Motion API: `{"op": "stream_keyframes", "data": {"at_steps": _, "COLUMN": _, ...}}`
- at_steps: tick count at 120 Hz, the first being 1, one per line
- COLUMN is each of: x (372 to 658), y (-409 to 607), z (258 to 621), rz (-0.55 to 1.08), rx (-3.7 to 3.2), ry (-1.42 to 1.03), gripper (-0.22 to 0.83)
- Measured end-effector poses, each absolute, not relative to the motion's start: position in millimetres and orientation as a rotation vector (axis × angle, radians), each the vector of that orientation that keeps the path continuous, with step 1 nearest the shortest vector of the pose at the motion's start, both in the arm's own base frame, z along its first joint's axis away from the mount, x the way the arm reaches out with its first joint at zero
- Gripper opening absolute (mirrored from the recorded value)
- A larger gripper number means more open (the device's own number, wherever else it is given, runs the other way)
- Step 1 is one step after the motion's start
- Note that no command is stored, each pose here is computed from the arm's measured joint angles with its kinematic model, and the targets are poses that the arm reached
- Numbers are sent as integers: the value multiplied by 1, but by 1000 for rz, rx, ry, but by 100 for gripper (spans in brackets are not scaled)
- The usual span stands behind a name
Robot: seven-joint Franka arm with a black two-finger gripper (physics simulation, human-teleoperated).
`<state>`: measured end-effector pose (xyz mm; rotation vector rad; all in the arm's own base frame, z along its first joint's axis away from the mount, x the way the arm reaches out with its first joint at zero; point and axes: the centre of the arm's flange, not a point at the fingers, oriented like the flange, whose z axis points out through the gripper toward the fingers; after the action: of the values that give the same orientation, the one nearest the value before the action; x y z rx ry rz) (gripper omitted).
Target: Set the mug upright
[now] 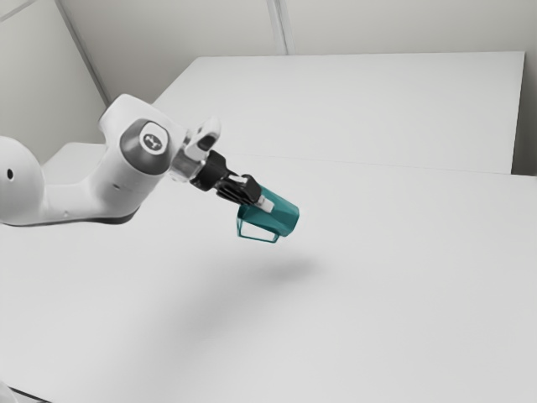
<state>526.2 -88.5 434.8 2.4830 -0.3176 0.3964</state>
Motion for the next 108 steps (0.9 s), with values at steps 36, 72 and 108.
{"op": "stream_keyframes", "data": {"at_steps": 36, "x": 535, "y": -38, "z": 442, "rz": 386, "rx": 2713, "ry": -391, "gripper": -17}}
{"op": "stream_keyframes", "data": {"at_steps": 72, "x": 549, "y": 7, "z": 427, "rz": 310, "rx": 2958, "ry": -417, "gripper": -17}}
{"op": "stream_keyframes", "data": {"at_steps": 108, "x": 569, "y": 40, "z": 401, "rz": 147, "rx": 3135, "ry": -382, "gripper": -17}}
